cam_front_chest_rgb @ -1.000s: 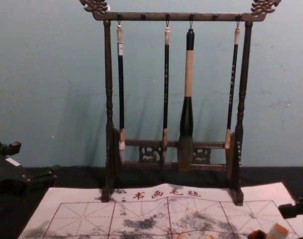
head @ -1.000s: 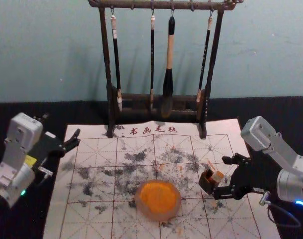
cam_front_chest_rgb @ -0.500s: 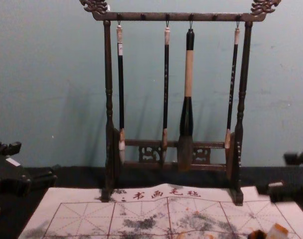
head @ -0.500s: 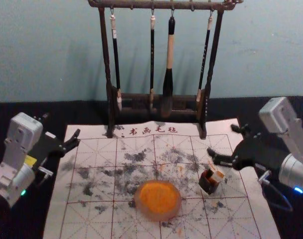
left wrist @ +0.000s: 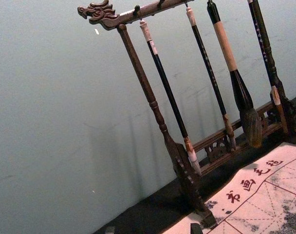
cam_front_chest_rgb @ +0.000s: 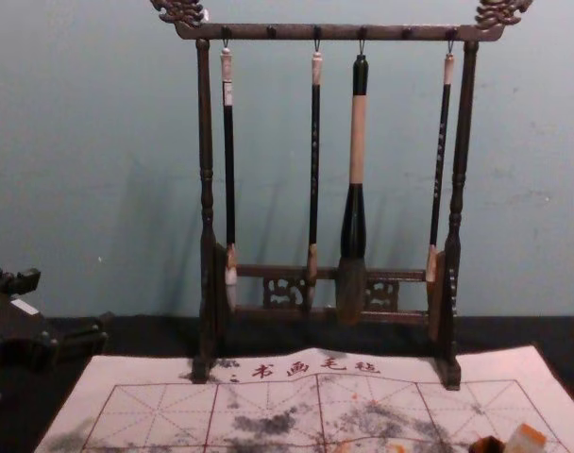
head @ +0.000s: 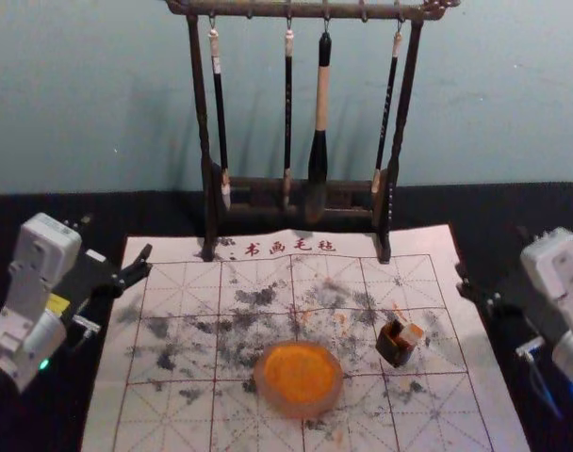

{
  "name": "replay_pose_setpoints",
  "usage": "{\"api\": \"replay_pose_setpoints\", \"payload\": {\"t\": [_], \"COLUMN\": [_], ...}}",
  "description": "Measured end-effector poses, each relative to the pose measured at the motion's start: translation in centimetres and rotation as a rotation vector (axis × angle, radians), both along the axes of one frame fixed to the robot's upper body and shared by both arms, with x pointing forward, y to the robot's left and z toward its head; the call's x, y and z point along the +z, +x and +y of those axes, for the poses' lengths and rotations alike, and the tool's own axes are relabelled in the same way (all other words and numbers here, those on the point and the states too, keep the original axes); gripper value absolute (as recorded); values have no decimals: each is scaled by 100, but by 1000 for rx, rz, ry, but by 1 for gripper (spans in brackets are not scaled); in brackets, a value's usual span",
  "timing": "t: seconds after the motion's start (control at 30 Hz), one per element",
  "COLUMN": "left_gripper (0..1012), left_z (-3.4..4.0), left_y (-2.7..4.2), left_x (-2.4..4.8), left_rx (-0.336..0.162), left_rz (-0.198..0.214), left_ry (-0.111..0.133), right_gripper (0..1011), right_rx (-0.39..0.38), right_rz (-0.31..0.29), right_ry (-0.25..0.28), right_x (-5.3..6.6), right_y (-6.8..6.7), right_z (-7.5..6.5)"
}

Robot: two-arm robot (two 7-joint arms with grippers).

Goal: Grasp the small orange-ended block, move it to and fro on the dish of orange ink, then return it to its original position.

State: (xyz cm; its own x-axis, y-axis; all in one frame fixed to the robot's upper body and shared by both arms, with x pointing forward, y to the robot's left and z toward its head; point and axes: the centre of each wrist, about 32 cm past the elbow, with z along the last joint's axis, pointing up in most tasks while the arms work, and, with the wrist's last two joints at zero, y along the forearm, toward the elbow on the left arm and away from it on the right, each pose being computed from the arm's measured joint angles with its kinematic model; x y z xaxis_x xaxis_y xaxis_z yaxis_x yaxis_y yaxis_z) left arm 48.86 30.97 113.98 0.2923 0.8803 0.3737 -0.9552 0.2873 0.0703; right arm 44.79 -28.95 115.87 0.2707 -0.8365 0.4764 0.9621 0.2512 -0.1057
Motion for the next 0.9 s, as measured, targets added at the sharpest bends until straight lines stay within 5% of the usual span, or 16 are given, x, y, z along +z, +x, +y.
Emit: {"api": "replay_pose_setpoints", "payload": {"t": [0.33,0.9], "left_gripper": [1001,1001], "left_z": [0,0], "left_y": [0,0], "left_x": [0,0], "left_rx": [0,0], "left_rz": [0,0], "left_ry": [0,0], "right_gripper": [1000,1000], "right_rx": [-50,-50], "right_rz": [25,20], "right_ry": [12,5], "right_x": [-251,-238], "right_y": [-65,-71], "right_z": [-16,-9]}}
